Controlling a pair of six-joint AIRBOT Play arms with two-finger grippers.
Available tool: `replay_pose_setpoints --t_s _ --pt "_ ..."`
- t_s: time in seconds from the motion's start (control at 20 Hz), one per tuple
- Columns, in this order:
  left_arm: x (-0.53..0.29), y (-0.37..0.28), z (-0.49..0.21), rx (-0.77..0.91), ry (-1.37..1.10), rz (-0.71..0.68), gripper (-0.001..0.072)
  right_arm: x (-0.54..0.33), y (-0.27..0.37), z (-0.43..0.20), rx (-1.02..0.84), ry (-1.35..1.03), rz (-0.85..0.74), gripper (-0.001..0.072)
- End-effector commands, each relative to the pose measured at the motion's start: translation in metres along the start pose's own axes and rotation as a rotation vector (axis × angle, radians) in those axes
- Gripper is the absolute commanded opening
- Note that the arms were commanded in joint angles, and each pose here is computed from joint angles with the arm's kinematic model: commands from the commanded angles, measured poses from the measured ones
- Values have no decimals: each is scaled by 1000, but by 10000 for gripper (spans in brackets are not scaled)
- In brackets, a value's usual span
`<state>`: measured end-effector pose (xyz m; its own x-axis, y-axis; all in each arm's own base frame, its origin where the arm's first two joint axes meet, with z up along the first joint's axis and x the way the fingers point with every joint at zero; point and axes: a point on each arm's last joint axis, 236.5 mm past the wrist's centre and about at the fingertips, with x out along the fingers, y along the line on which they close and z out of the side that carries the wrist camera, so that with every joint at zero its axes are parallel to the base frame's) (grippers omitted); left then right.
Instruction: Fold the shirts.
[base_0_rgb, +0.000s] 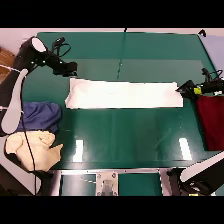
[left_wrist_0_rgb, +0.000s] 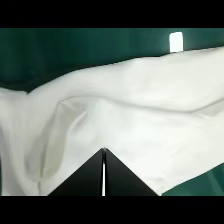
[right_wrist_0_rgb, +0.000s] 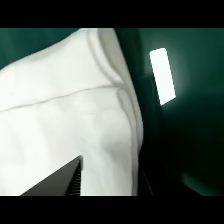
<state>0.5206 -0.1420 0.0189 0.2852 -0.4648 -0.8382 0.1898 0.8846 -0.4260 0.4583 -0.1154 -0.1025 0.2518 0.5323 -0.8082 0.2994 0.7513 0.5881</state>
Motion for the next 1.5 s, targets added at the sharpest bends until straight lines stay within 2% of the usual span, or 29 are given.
replay_pose_setpoints --t_s 0.0,0.05,0.1,0.15,0.2,0.5,0.75,0.95,1.1,1.25,1.45 --pt "4 -24 -1 4 4 -71 28 34 1 -17 -33 98 19 333" --pt "8 -33 -3 20 7 -76 28 41 6 -19 -40 109 32 278" --pt "13 -43 -3 46 3 -80 29 43 8 -21 -53 118 37 143" --pt "17 -54 0 72 -13 -85 28 42 10 -21 -65 124 41 38" --pt "21 -64 2 89 -30 -90 29 38 13 -21 -73 129 45 13" --pt "74 -142 -8 199 -64 -142 28 -33 58 -2 -147 64 49 12" --pt "155 -225 -58 244 -26 -246 28 -107 146 -23 -264 -12 101 13" --pt "182 -282 -68 249 -92 -329 28 -152 216 -54 -402 -74 151 13" --pt "202 -302 -78 257 -82 -360 28 -167 243 -68 -463 -108 168 13" --pt "218 -312 -79 179 -71 -420 29 -169 246 -70 -470 -112 169 13" --pt "209 -298 -77 177 -25 -417 29 -169 246 -67 -470 -120 166 13"
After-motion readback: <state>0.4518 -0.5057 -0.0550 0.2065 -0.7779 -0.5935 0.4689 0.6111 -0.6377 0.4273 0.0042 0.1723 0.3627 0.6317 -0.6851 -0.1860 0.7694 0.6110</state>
